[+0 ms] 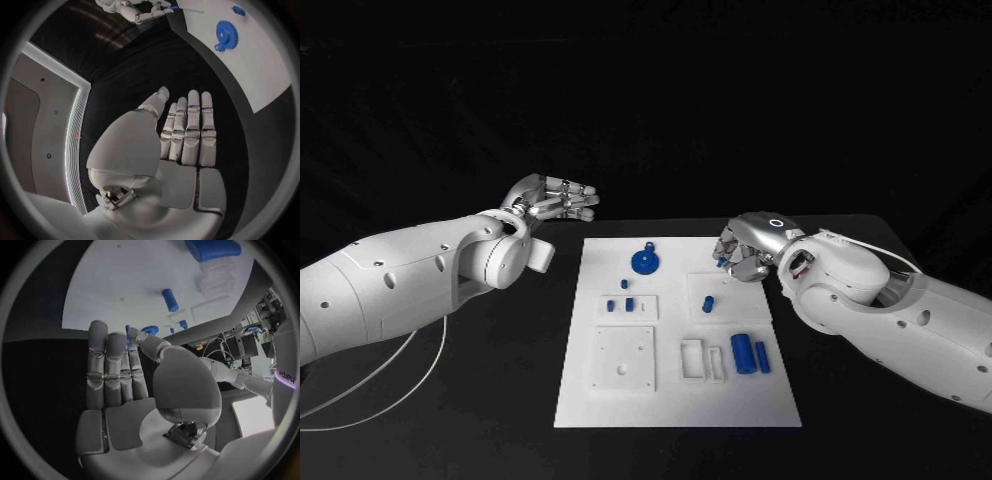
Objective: Assemble the parts on the task board
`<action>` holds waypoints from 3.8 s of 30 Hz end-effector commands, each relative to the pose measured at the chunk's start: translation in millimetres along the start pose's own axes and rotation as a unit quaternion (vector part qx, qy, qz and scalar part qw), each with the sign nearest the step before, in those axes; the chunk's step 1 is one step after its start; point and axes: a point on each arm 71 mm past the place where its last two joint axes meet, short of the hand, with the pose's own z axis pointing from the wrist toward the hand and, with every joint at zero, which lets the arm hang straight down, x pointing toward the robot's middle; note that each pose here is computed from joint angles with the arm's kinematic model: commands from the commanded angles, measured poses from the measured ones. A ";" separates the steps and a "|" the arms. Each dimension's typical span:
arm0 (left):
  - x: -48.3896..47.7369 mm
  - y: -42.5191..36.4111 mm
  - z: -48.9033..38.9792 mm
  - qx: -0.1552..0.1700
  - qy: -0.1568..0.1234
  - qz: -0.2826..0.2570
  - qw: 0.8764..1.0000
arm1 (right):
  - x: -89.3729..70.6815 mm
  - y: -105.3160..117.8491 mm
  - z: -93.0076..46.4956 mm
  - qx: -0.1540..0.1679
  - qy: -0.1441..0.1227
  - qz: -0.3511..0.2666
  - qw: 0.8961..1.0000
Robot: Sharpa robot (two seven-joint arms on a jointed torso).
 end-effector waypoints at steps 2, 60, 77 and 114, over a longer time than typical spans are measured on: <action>2.6 -2.1 0.8 0.006 0.007 -0.006 1.000 | -7.4 13.6 -1.5 -0.017 -0.010 0.018 1.000; 24.8 -5.6 7.9 0.009 0.026 -0.011 1.000 | 71.6 145.6 -16.3 -0.177 0.071 0.026 0.981; 23.3 -4.9 8.3 0.007 0.026 -0.011 1.000 | 73.0 145.9 -20.4 -0.179 0.080 0.027 0.980; 24.0 -4.5 8.7 0.005 0.029 -0.011 1.000 | 83.3 148.3 -20.4 -0.168 0.102 0.006 0.980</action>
